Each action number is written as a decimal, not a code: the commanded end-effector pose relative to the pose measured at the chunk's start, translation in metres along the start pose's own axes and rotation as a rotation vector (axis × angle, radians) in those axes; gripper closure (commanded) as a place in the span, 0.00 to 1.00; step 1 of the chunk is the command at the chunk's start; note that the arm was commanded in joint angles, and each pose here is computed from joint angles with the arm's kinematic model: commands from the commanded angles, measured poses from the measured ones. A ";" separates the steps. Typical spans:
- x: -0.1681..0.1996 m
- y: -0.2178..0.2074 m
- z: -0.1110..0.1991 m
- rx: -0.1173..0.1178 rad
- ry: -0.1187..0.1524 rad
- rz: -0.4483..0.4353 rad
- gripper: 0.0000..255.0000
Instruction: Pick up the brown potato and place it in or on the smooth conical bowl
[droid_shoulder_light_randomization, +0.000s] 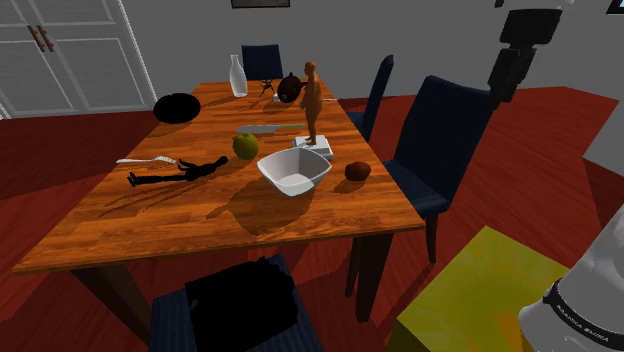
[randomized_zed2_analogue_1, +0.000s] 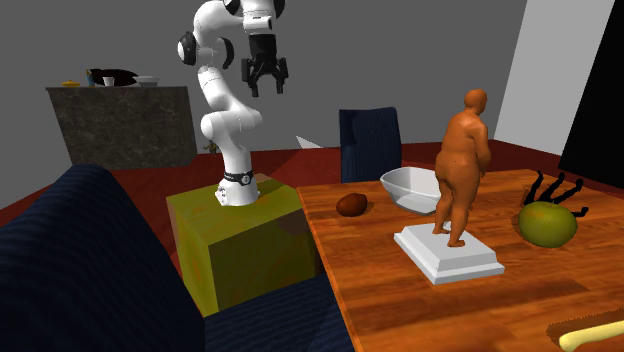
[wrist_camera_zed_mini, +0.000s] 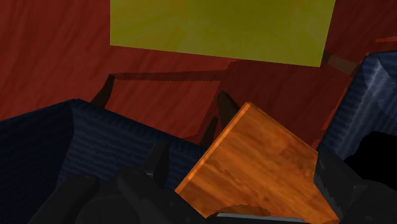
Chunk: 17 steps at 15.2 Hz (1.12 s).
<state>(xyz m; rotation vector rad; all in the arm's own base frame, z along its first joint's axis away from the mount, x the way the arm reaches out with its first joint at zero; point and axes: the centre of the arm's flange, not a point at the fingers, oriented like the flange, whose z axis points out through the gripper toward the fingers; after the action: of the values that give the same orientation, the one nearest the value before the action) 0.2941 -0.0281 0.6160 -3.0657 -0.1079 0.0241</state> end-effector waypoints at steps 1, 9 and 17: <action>0.000 0.000 0.000 0.000 0.000 0.000 0.00; 0.069 0.047 0.065 0.058 0.040 -0.285 0.00; 0.151 0.068 0.130 0.116 0.080 -0.570 0.00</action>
<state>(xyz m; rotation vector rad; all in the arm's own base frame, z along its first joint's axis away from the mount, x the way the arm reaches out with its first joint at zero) 0.4357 -0.0756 0.4904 -2.8216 -0.8702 -0.1089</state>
